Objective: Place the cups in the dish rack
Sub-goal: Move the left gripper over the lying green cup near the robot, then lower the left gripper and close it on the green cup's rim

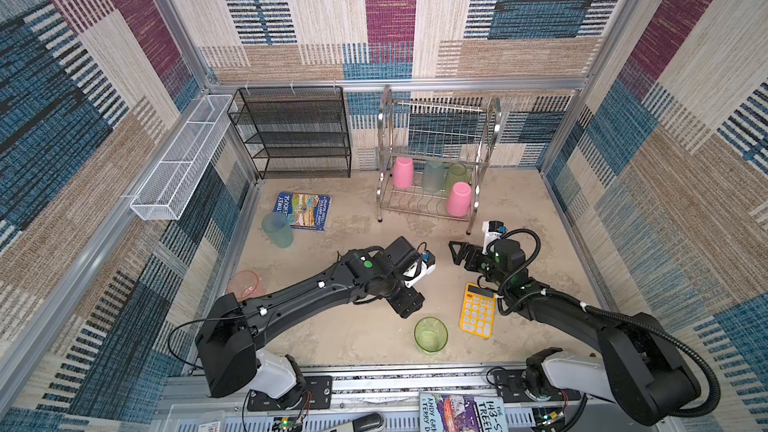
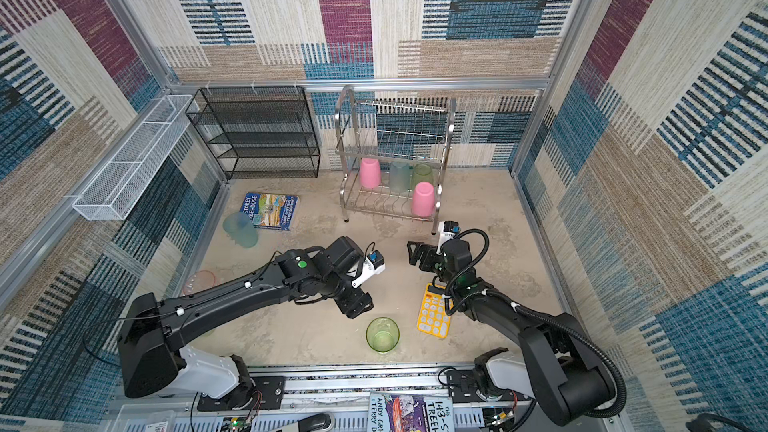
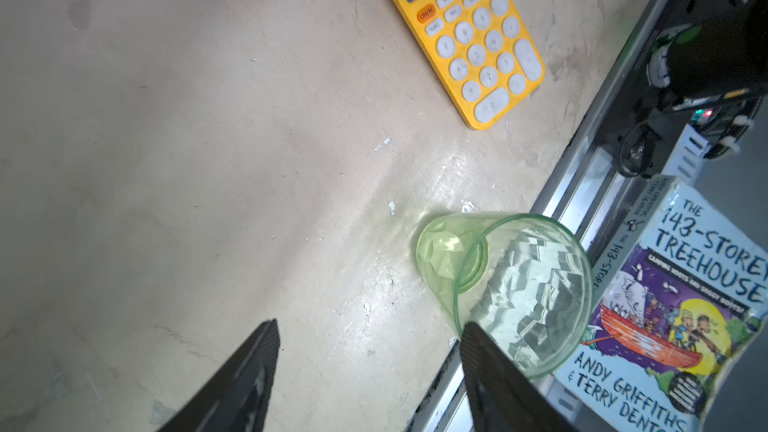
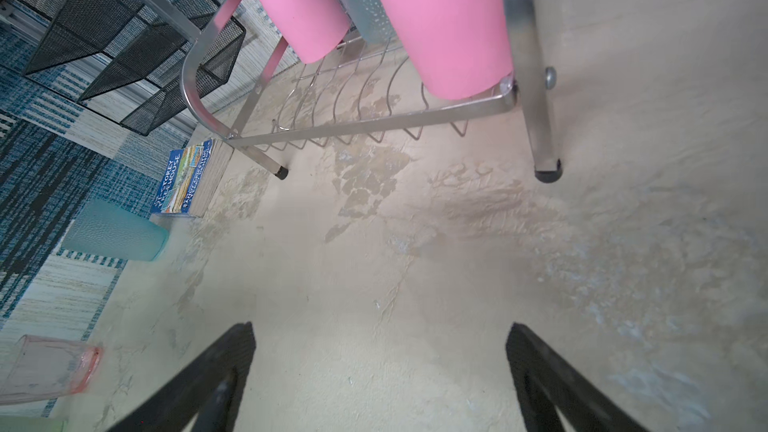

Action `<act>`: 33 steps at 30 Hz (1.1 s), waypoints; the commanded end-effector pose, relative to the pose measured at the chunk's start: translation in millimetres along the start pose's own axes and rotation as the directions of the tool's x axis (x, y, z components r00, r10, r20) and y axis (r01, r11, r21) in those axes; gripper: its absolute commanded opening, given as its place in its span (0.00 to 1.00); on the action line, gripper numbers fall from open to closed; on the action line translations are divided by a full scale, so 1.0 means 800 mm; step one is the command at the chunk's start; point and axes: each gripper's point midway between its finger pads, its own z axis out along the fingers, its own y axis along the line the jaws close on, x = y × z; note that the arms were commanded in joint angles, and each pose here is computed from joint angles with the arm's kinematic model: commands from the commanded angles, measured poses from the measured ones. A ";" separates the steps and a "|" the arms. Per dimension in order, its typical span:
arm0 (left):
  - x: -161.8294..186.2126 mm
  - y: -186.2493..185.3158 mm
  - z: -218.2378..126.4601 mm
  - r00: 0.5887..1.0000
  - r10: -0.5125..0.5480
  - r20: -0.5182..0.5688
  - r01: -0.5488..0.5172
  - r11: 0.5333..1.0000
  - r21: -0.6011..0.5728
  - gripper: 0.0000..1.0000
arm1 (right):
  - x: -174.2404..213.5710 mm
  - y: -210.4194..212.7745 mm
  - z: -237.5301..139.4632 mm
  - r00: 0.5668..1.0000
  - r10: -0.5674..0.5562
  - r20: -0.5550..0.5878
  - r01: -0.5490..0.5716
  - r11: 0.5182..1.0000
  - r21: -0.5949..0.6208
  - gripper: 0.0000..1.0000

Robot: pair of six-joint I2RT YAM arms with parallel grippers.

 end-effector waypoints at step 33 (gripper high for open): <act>0.026 -0.040 0.062 0.976 0.116 -0.184 -0.119 0.993 -0.007 0.29 | -0.010 -0.012 -0.004 0.997 0.071 0.029 -0.072 0.997 0.018 0.96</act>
